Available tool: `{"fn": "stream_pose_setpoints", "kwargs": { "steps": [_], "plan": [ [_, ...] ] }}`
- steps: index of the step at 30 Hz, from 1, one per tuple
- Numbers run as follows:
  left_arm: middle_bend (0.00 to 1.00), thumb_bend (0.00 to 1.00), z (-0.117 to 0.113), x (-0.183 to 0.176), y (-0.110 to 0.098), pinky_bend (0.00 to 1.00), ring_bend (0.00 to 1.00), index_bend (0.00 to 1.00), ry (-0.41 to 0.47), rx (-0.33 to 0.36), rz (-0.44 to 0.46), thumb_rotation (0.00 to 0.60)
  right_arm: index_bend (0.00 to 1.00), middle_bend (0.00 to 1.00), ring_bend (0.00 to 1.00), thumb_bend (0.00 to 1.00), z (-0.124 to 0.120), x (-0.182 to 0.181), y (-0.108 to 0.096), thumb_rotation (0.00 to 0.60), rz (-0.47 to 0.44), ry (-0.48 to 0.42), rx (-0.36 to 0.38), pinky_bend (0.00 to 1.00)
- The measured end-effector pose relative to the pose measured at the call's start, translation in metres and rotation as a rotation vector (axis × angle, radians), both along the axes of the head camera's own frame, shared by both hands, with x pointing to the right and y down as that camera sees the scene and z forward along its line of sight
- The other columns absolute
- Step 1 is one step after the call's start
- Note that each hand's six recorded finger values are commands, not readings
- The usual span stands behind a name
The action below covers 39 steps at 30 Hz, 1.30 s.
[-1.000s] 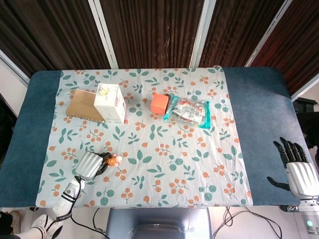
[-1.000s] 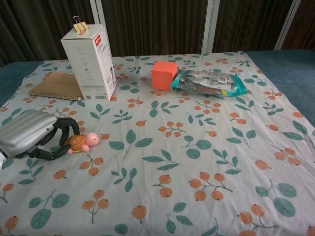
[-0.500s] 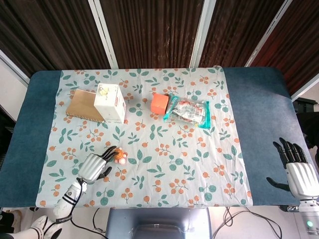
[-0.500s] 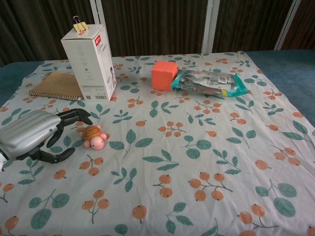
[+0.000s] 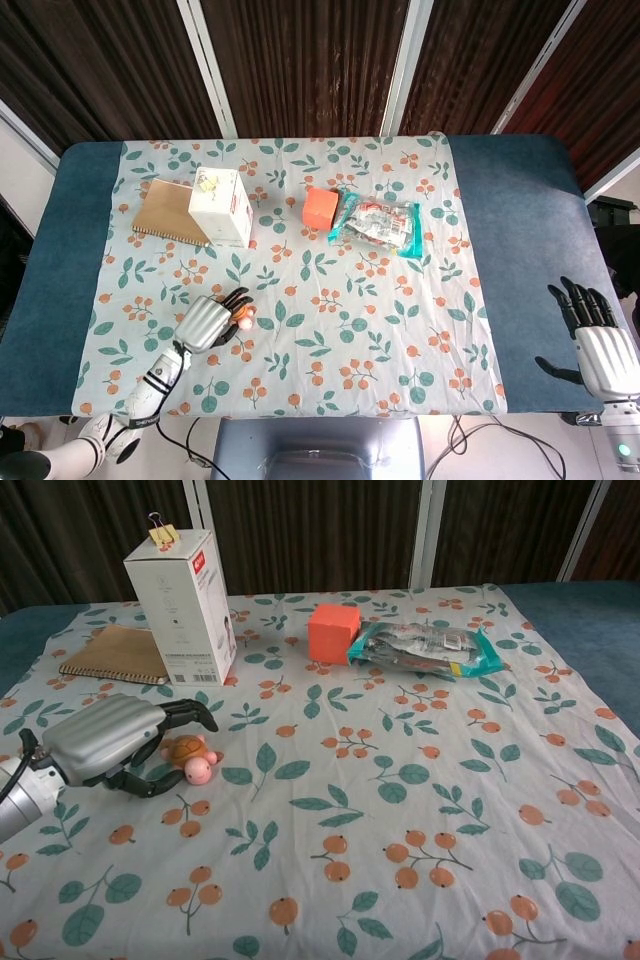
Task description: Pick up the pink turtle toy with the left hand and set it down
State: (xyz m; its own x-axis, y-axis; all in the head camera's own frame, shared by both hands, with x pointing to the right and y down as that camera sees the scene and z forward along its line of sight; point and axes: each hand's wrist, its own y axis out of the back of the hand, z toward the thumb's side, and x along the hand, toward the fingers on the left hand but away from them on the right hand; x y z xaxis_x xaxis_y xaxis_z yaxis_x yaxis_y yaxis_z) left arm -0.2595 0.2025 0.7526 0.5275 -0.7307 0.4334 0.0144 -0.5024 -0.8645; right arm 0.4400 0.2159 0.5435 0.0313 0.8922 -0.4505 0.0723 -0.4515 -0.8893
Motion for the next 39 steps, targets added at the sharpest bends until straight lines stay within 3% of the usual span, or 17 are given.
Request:
{"fn": "stream_pose_setpoints", "kwargs": {
  "steps": [9,12,15,24,32,39],
  "plan": [
    [0.4,0.39,0.004,-0.002,0.0,0.83,0.75,0.47,-0.015,0.003,0.008,0.6,0.0,0.0,0.0,0.21,0.0,0.001,0.0,0.6,0.003,0.004,0.001,0.0],
    [0.52,0.4,0.005,-0.002,-0.001,0.83,0.77,0.56,-0.013,0.009,0.006,0.6,0.0,0.0,0.0,0.21,0.0,0.001,0.0,0.6,0.002,0.004,0.002,0.0],
    [0.64,0.4,0.005,-0.002,-0.003,0.83,0.78,0.65,-0.011,0.024,0.0,0.6,0.0,0.0,0.0,0.21,-0.001,0.001,0.0,0.6,0.003,0.007,0.003,0.0],
    [0.84,0.44,-0.001,-0.002,-0.01,0.87,0.82,0.82,0.031,0.093,-0.018,0.6,0.0,0.0,0.0,0.21,0.001,0.001,0.0,0.6,0.001,0.011,-0.004,0.0],
    [0.91,0.45,-0.001,-0.003,-0.012,0.9,0.85,0.84,0.053,0.119,-0.043,0.6,0.0,0.0,0.0,0.21,0.002,0.001,0.0,0.6,-0.001,0.014,-0.009,0.0],
    [0.88,0.46,0.004,-0.01,-0.013,0.9,0.86,0.83,0.032,0.111,-0.062,0.6,0.0,0.0,0.0,0.21,0.003,0.0,0.001,0.6,-0.002,0.016,-0.01,0.0]
  ]
}}
